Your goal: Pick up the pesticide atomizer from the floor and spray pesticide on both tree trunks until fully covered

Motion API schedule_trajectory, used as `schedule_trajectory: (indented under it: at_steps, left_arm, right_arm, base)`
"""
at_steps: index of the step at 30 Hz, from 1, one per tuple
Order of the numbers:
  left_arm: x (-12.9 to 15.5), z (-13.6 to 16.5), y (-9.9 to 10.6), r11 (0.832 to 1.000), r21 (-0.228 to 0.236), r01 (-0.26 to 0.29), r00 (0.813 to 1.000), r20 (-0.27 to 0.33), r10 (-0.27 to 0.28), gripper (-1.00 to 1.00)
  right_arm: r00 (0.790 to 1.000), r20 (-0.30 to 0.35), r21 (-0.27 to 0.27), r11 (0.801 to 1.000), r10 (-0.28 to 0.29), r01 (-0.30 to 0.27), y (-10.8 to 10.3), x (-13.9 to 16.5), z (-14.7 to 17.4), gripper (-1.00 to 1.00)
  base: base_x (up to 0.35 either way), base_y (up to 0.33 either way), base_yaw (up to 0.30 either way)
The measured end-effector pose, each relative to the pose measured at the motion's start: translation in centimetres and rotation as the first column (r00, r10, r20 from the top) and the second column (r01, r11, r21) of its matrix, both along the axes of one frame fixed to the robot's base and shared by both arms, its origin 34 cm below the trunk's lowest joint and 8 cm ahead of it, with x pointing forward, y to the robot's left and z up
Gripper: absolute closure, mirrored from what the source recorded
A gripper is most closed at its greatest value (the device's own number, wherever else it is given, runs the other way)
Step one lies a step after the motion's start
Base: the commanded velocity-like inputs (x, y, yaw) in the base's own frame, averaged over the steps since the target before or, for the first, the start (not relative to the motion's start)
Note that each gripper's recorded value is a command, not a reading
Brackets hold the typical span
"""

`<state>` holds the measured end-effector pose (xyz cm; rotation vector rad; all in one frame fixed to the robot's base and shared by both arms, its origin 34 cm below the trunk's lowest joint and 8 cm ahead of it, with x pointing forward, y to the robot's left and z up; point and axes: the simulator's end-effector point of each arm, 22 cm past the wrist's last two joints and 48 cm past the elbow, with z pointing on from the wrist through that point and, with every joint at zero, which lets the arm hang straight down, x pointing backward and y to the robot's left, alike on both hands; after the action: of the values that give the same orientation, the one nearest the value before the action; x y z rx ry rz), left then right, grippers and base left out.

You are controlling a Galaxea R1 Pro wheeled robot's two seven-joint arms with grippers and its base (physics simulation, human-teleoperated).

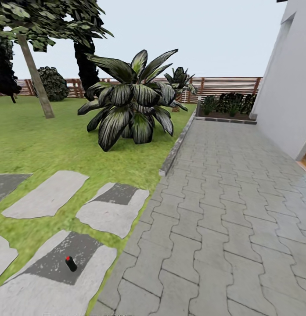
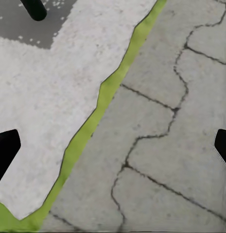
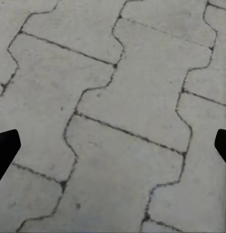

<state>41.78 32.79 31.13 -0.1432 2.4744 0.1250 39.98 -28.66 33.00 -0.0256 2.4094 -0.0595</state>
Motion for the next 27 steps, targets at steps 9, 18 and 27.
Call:
schedule_trajectory:
  at_steps: [9,18,27]
  left_arm:
    - [-0.01,0.01,0.08,1.0,-0.004,-0.01,1.0,0.001,0.01,-1.0]
    - [-0.01,0.0,0.08,1.0,-0.004,-0.01,1.0,0.001,0.01,-1.0]
    - [-0.01,0.01,0.08,1.0,-0.004,-0.01,1.0,0.001,0.01,-1.0]
  right_arm:
    - [1.0,0.0,0.001,1.0,0.001,-0.001,0.04,0.0,0.0,-1.0]
    - [1.0,0.0,0.001,1.0,0.0,0.0,0.03,0.01,0.0,-1.0]
    - [1.0,0.0,0.002,1.0,0.001,-0.001,0.07,0.0,0.0,-1.0]
  base:
    - [0.028,-0.276,0.278]
    - [0.098,-0.188,0.278]
    - [0.037,-0.011,0.278]
